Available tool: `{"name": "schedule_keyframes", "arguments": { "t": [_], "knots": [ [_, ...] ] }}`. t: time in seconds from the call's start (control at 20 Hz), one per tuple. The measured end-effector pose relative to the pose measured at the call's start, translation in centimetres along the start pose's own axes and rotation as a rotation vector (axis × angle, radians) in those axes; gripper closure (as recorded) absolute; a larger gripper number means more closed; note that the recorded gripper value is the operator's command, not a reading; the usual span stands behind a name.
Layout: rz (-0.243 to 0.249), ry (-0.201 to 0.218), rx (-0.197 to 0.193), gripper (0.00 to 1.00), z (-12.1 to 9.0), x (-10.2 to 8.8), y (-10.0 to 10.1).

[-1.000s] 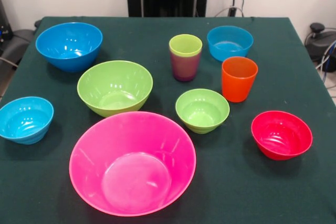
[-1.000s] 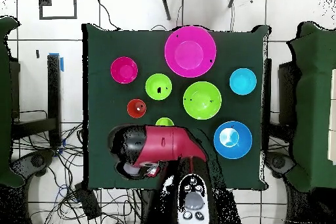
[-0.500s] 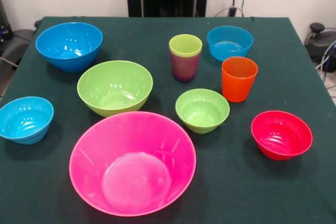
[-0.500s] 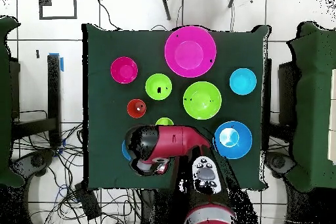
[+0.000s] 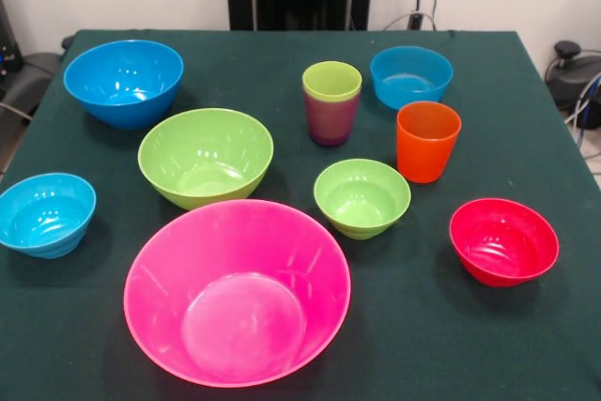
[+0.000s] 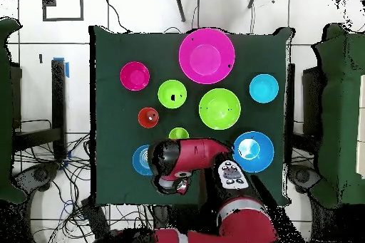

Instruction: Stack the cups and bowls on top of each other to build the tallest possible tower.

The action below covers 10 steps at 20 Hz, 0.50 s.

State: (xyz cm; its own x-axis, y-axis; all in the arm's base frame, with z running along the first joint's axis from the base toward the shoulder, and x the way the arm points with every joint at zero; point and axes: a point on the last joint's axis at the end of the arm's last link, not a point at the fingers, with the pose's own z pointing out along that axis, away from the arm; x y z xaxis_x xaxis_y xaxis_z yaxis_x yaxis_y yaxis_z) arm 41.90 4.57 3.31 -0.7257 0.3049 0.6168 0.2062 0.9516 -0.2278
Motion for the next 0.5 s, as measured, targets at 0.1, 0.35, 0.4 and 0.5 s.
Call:
{"name": "schedule_keyframes", "arguments": {
  "t": [0.1, 0.35, 0.4, 0.5],
  "knots": [
    [-0.009, 0.008, 0.002, 0.00, 0.6, -0.3, -0.2],
    [-0.032, 0.016, -0.012, 0.00, 1.9, -2.5, -0.2],
    [-0.036, 0.015, -0.015, 0.00, 2.1, -3.2, -0.1],
    [-0.040, 0.015, -0.017, 0.00, 2.2, -4.0, 0.1]
  ]
}}
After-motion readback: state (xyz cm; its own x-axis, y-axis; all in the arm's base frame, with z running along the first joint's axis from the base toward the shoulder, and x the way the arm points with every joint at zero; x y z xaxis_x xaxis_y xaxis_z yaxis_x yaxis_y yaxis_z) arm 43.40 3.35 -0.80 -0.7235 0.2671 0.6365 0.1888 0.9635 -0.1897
